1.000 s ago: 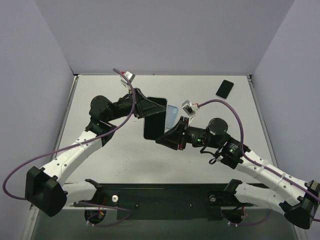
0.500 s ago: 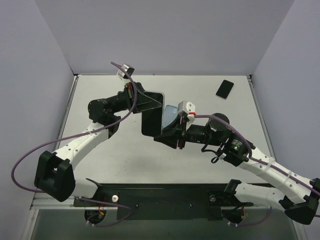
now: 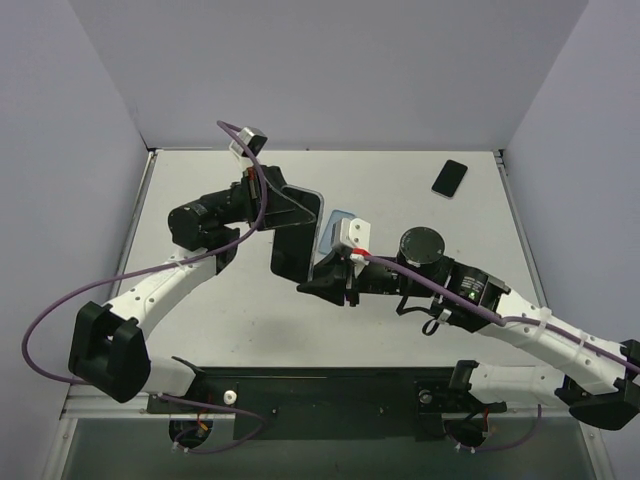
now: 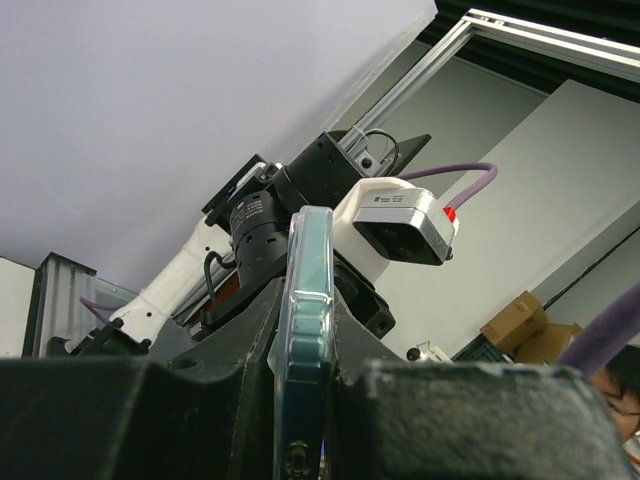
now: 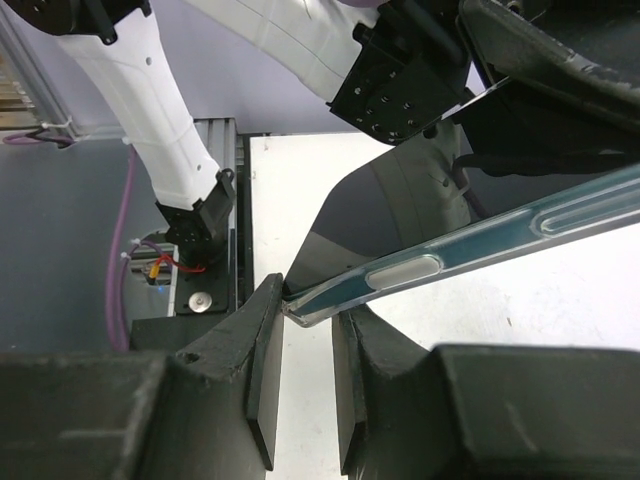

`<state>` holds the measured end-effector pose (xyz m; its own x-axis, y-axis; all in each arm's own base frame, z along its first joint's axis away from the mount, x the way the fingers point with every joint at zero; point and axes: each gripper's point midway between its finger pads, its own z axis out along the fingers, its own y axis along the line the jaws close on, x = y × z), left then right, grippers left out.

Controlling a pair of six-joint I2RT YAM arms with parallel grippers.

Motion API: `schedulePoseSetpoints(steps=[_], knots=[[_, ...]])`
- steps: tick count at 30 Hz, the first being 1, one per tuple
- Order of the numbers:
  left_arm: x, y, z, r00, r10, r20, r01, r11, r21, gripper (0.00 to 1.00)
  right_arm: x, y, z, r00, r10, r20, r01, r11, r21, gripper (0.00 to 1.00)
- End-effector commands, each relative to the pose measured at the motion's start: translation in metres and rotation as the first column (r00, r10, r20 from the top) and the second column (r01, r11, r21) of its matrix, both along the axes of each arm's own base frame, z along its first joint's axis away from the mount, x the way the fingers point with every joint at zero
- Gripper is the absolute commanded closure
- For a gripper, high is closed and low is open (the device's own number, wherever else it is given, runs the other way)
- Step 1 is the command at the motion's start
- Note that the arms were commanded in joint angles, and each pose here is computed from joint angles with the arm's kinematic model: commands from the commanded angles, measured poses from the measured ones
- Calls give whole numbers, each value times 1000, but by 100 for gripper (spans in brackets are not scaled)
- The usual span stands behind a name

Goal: Take the phone out of the phone case
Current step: Remove the phone case from the phone.

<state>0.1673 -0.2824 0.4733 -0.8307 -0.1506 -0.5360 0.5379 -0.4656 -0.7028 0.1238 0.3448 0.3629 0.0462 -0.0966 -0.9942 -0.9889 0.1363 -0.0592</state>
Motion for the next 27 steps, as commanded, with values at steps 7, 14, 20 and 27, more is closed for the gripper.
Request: schedulePoseSetpoints(steps=[7,14,20,27], knots=[[-29,-6,20,972,-183,-145,169,981,-99,100,58,-19,14,923,-269,274,291,956,-42,100],[-31,-14,13,965,-204,-163,192,978,-86,100,55,-13,15,913,-232,337,276,957,-91,100],[-31,-16,10,962,-206,-178,193,977,-90,100,67,-11,16,901,-307,306,342,937,-66,100],[-16,-7,15,976,-116,-182,90,985,-148,100,88,-47,-45,830,-538,145,556,819,-141,66]])
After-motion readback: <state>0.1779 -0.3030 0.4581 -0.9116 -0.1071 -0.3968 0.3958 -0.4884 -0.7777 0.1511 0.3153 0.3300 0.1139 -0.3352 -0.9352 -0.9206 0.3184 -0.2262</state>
